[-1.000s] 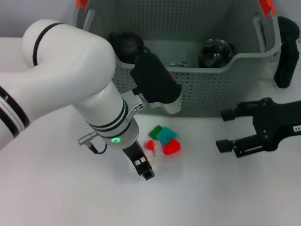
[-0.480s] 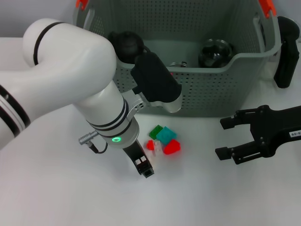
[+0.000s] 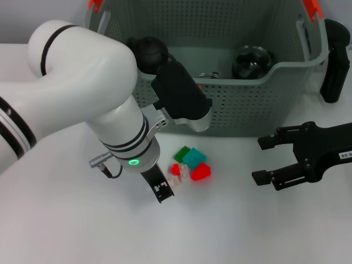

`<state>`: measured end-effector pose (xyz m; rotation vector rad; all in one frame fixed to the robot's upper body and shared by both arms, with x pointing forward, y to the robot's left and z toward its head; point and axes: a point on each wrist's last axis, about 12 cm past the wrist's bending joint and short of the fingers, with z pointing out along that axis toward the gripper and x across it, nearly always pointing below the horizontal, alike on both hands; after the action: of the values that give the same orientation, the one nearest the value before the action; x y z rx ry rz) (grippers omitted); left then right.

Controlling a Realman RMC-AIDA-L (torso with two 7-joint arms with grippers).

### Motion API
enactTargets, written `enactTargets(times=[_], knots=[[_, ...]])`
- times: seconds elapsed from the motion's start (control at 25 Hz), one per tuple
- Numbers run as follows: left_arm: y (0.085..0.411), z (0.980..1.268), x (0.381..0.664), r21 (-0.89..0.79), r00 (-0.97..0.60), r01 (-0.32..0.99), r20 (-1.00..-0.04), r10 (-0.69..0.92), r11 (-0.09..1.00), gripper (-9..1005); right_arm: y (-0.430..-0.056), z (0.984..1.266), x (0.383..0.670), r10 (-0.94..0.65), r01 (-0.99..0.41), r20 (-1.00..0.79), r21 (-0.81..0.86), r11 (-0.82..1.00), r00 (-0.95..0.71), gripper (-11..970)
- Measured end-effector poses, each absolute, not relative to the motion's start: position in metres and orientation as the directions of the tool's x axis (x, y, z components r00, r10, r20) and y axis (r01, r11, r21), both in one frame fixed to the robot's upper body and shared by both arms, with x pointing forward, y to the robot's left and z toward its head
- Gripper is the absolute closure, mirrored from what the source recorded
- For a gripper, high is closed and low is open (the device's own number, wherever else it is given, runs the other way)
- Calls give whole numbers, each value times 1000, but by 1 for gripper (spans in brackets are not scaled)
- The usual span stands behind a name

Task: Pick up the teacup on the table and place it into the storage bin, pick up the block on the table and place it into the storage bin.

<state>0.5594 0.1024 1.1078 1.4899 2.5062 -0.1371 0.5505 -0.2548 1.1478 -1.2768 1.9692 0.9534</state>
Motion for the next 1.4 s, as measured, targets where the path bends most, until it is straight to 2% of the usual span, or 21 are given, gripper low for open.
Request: enactTargets(times=[0.2,0.4,0.48,0.64,0.68,0.72,0.76,0.92,1.04,1.2,1.4], knots=[[101,1115,558,43,-449,880,-244,859,473,809,-255,1148,550,-497,-928,-790,246,279,-358,41],[105,1128,557,24,-459,878,-246,854,479,809,-255,1147,550,-497,-927,-789,248,280,-361,41],[111,1144,555,8,-468,872,-274,840,489,809,-256,1147,549,-499,-927,-787,249,282,-363,41],[130,1187,552,-9,-470,858,-418,777,514,809,-259,1143,549,-500,-921,-779,263,286,-378,42],[130,1187,552,-9,-470,858,-418,777,514,809,-260,1142,548,-498,-919,-777,270,287,-384,42],[141,1209,552,-25,-464,849,-513,722,528,808,-261,1140,548,-496,-916,-775,278,288,-391,42],[148,1220,554,-31,-459,841,-568,683,540,808,-261,1140,548,-496,-916,-775,278,288,-391,42],[169,1250,570,-74,-441,813,-725,528,578,808,-262,1138,547,-498,-917,-774,276,289,-390,42],[181,1263,592,-113,-431,785,-805,407,609,808,-262,1137,547,-500,-917,-774,275,288,-389,42],[185,1266,622,-127,-437,758,-827,353,640,808,-261,1138,547,-504,-919,-773,275,282,-386,43],[184,1261,644,-141,-456,719,-835,309,680,809,-259,1136,548,-518,-920,-763,274,280,-385,43]])
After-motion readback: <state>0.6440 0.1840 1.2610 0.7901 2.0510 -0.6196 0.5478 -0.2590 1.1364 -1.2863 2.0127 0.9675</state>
